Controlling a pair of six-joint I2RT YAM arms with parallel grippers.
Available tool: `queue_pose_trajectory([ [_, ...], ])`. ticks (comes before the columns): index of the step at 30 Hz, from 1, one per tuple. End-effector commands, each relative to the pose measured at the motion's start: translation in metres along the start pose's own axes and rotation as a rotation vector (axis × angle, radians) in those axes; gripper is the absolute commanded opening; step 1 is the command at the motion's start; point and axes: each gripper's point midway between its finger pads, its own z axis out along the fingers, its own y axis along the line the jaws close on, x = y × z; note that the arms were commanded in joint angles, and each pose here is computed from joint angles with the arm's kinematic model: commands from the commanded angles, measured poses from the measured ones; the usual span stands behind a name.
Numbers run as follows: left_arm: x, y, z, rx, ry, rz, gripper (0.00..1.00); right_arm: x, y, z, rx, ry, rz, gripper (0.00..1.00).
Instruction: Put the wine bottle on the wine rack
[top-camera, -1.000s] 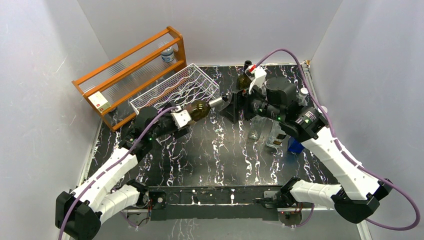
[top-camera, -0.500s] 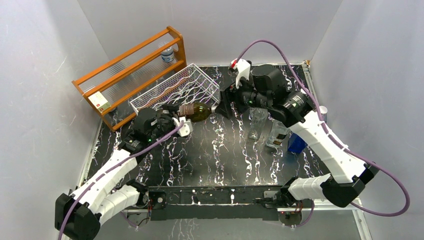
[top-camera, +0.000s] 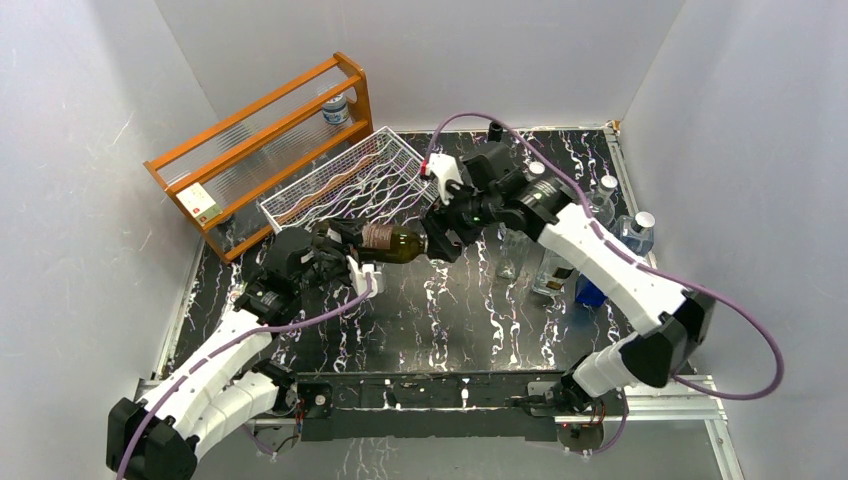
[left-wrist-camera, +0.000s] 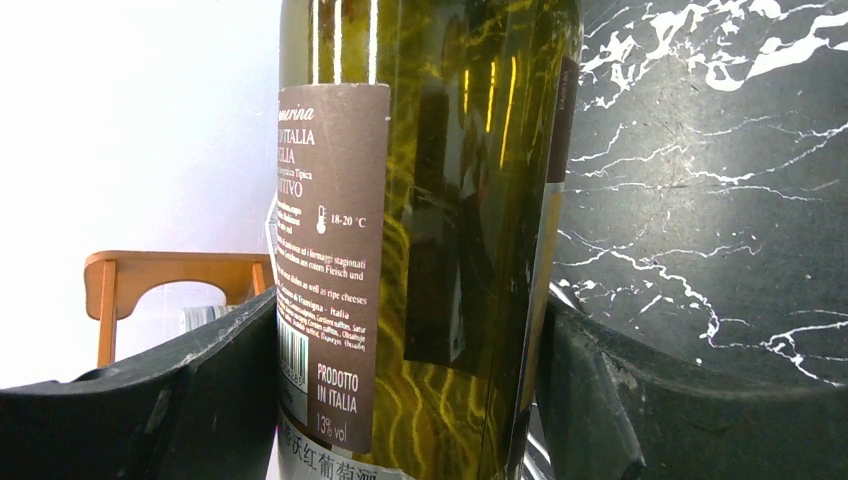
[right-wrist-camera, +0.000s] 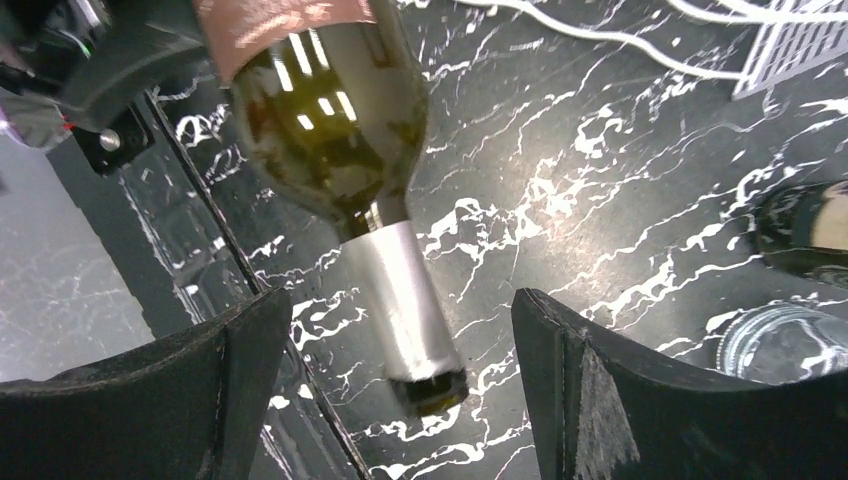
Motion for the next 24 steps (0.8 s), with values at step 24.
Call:
queue_pose_trajectory([
  [24, -0.032, 0.008, -0.011, -0.073, -0.140, 0.189, 0.00, 0.070, 0.062, 0.056, -0.295, 0.290, -0.102, 0.75],
])
